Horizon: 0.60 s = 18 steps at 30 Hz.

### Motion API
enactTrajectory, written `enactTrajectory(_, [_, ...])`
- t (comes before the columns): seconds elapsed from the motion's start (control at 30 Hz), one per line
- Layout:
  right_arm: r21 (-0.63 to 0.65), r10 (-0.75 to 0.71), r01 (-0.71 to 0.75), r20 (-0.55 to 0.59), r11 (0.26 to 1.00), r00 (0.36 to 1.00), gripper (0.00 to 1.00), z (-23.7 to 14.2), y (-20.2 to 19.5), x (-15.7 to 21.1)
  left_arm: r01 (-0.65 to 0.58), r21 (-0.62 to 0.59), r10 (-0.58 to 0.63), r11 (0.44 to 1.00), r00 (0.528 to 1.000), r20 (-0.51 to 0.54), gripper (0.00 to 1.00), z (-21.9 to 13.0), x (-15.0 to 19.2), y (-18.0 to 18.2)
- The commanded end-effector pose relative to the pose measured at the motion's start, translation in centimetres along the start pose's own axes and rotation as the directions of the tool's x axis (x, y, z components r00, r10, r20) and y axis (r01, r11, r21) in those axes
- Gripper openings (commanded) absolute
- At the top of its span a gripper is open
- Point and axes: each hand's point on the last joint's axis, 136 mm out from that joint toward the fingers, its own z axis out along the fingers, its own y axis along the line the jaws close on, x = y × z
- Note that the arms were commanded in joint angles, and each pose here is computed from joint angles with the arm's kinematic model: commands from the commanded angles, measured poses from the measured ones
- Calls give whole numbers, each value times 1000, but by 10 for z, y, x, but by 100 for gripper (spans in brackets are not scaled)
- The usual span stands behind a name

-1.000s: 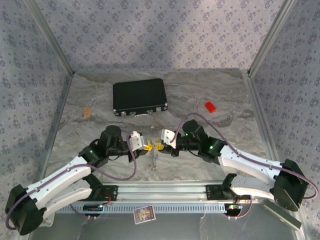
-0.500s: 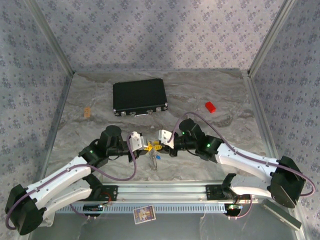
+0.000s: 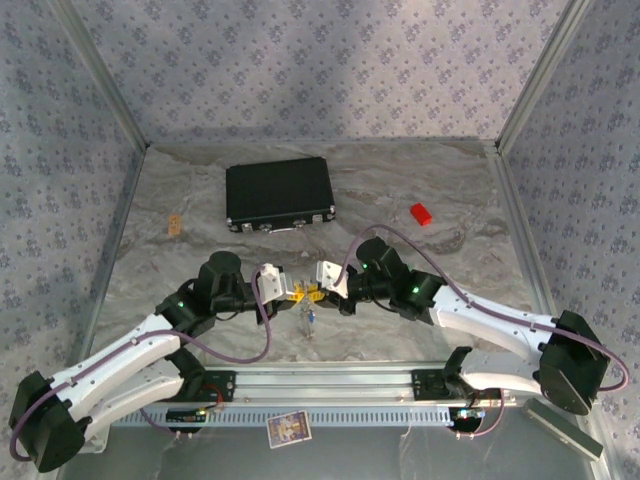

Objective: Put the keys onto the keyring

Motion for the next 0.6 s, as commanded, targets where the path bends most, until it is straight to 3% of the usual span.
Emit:
enactTrajectory(0.0, [-29,-18,19,49,999,999,10,1,2,-19,-47,3,47,999,997,60,0,-3,-20,0])
enactTrajectory(0.2, [-47,-5,7,56,999,998,9,6,3,-20,-43,3,42,999,997,58,0,-2,-18,0])
enactTrajectory(0.33, [-64,-1,5,57,998,998,0,8,5,-20,-41,2,41,999,998,57,0,-2,-18,0])
enactTrajectory(0.57, [-77,-8,14,79,997,997,0,9,7,-27,-35,3,35,999,998,57,7,-1,-18,0])
